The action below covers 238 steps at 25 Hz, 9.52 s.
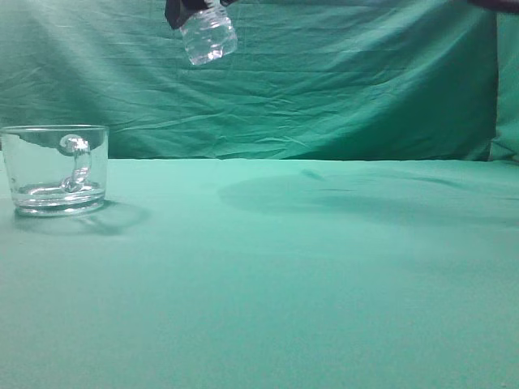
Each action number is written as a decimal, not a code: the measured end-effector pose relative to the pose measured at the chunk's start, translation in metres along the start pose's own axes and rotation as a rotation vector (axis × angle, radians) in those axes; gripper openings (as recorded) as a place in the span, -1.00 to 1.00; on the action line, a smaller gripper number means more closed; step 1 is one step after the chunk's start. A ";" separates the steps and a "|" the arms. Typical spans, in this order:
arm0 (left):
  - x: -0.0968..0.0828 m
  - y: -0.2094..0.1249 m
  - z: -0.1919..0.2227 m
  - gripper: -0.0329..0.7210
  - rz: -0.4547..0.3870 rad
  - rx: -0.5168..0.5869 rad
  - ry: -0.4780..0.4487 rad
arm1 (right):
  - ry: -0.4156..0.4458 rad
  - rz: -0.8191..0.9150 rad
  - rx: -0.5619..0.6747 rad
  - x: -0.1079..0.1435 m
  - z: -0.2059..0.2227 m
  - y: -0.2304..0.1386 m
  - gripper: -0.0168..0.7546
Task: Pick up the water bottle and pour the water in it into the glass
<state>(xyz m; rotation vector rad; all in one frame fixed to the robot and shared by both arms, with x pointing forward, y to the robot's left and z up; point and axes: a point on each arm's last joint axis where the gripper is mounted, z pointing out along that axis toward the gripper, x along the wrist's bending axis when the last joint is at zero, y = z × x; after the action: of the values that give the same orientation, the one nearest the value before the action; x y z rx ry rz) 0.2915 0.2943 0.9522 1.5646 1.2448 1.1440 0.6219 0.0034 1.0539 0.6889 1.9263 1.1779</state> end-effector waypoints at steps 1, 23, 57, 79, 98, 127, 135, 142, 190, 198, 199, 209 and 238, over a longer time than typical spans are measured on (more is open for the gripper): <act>0.000 0.000 0.000 -0.91 0.000 0.000 0.000 | -0.010 0.029 -0.005 -0.003 -0.004 0.004 -0.16; 0.000 0.000 0.000 -0.91 0.000 0.000 0.000 | -0.145 0.259 0.202 -0.028 -0.131 -0.061 -0.16; 0.000 0.000 0.000 -0.91 0.000 0.000 0.000 | -0.111 0.286 0.300 -0.100 -0.165 -0.123 -0.16; 0.000 0.000 0.000 -0.91 0.000 0.000 0.000 | -0.139 0.352 0.298 -0.101 -0.166 -0.123 -0.16; 0.000 0.000 0.000 -0.91 0.000 0.000 0.000 | -0.111 0.339 0.257 -0.105 -0.170 -0.118 -0.16; 0.000 0.000 0.000 -0.91 0.000 0.000 0.000 | -0.147 0.330 0.114 -0.082 -0.153 -0.180 -0.16; 0.000 0.000 0.000 -0.91 0.000 0.000 0.000 | -0.079 0.319 0.044 -0.071 -0.134 -0.198 -0.16; 0.000 0.000 0.000 -0.91 0.000 0.000 0.000 | -0.019 0.302 0.003 -0.061 -0.122 -0.214 -0.16; 0.000 0.000 0.000 -0.91 0.000 0.000 0.000 | -0.014 0.410 -0.045 -0.036 -0.156 -0.242 0.78; 0.000 0.000 0.000 -0.91 0.000 0.000 0.000 | -0.087 0.421 -0.098 -0.042 -0.190 -0.221 0.78; 0.000 0.000 0.000 -0.91 0.000 0.000 0.000 | -0.093 0.416 -0.108 -0.044 -0.194 -0.215 0.78; 0.000 0.000 0.000 -0.91 0.000 0.000 0.000 | -0.170 0.408 -0.103 -0.058 -0.259 -0.158 0.14; 0.000 0.000 0.000 -0.91 0.000 0.000 0.000 | -0.302 0.549 0.057 -0.055 -0.351 -0.140 -0.96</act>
<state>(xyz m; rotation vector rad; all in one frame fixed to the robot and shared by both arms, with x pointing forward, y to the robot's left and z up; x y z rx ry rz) 0.2915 0.2943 0.9522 1.5646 1.2448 1.1440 0.3561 -0.2708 1.0460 1.4031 1.5625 1.2494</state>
